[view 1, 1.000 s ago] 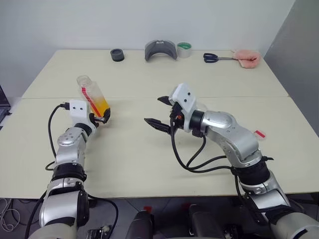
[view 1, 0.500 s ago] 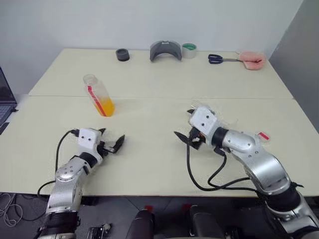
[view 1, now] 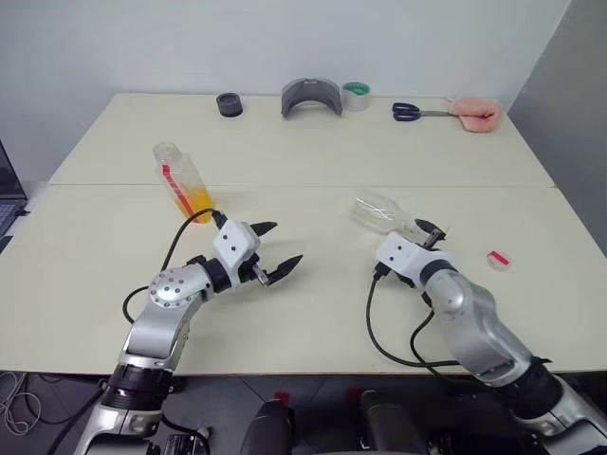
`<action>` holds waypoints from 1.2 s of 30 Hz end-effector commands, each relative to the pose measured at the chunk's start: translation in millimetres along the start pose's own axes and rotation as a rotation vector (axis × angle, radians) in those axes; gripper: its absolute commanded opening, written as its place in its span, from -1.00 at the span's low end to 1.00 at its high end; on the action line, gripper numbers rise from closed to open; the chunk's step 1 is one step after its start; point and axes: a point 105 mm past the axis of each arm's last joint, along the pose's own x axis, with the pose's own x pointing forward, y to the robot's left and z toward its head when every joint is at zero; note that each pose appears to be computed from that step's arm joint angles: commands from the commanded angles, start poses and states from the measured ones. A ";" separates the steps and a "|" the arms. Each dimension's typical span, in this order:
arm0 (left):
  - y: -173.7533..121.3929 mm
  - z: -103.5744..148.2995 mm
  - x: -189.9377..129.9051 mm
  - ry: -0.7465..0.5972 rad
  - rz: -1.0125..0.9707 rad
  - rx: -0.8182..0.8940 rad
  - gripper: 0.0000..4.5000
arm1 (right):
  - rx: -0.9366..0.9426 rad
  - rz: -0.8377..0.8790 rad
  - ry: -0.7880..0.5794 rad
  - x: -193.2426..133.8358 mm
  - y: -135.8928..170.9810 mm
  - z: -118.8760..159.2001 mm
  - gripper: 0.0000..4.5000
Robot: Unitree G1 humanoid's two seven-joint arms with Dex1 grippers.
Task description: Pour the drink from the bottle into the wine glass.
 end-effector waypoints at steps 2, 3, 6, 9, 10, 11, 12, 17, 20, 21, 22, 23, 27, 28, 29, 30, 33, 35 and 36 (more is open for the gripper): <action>-7.7 9.2 9.1 -0.044 -0.054 0.031 0.99 | -0.077 -0.124 0.050 10.0 -10.7 1.1 1.00; -10.1 9.6 11.2 -0.048 -0.068 0.035 0.99 | -0.098 -0.149 0.052 13.0 -12.3 3.2 1.00; -14.5 9.5 15.4 -0.058 -0.083 0.029 0.99 | -0.138 -0.179 0.068 19.9 -12.9 4.7 1.00; -17.6 8.3 19.4 -0.066 -0.085 0.021 0.99 | -0.167 -0.184 0.083 24.7 -10.0 1.1 1.00; -18.7 7.7 20.2 -0.068 -0.086 0.020 0.99 | -0.175 -0.184 0.085 25.7 -9.3 0.0 1.00; -19.3 7.0 20.8 -0.069 -0.088 0.018 0.99 | -0.182 -0.187 0.087 26.6 -9.3 -0.8 1.00; -19.9 6.5 21.3 -0.070 -0.088 0.017 0.99 | -0.186 -0.191 0.088 27.1 -9.6 -1.4 1.00; -21.2 4.3 22.2 -0.073 -0.087 0.010 1.00 | -0.195 -0.163 0.074 28.9 -4.9 1.8 0.44; -22.5 3.6 23.1 -0.074 -0.085 0.006 1.00 | -0.186 -0.150 0.077 30.8 -1.8 0.9 -0.02; -23.3 3.7 23.6 -0.074 -0.086 0.006 1.00 | -0.186 -0.148 0.078 31.3 -1.6 0.4 -0.16; -23.8 3.9 23.8 -0.075 -0.086 0.006 1.00 | -0.185 -0.147 0.077 31.5 -1.5 0.3 -0.33; -24.5 4.3 24.0 -0.076 -0.086 0.004 1.00 | -0.180 -0.145 0.077 31.6 -1.4 0.3 -0.47; -26.2 4.9 24.0 -0.079 -0.081 -0.002 1.00 | -0.135 -0.146 0.070 31.5 -4.6 1.4 -0.91; -26.4 4.9 23.7 -0.079 -0.079 -0.003 1.00 | -0.107 -0.150 0.067 31.1 -7.2 2.4 -0.91; -26.1 4.9 23.3 -0.079 -0.074 -0.005 1.00 | -0.059 -0.153 0.064 30.4 -10.9 4.7 -0.91; -25.6 5.0 23.0 -0.079 -0.069 -0.008 1.00 | 0.003 -0.151 0.061 29.8 -14.3 7.6 -0.91; -21.5 7.0 21.4 -0.085 -0.042 -0.031 1.00 | 0.297 -0.124 0.019 28.8 -29.8 26.4 -0.91; -17.5 8.2 20.3 -0.086 -0.026 -0.044 1.00 | 0.473 -0.088 -0.024 30.6 -37.0 39.2 -0.91; -14.7 8.5 19.3 -0.085 -0.018 -0.052 1.00 | 0.624 -0.033 -0.036 34.3 -36.1 45.3 -0.91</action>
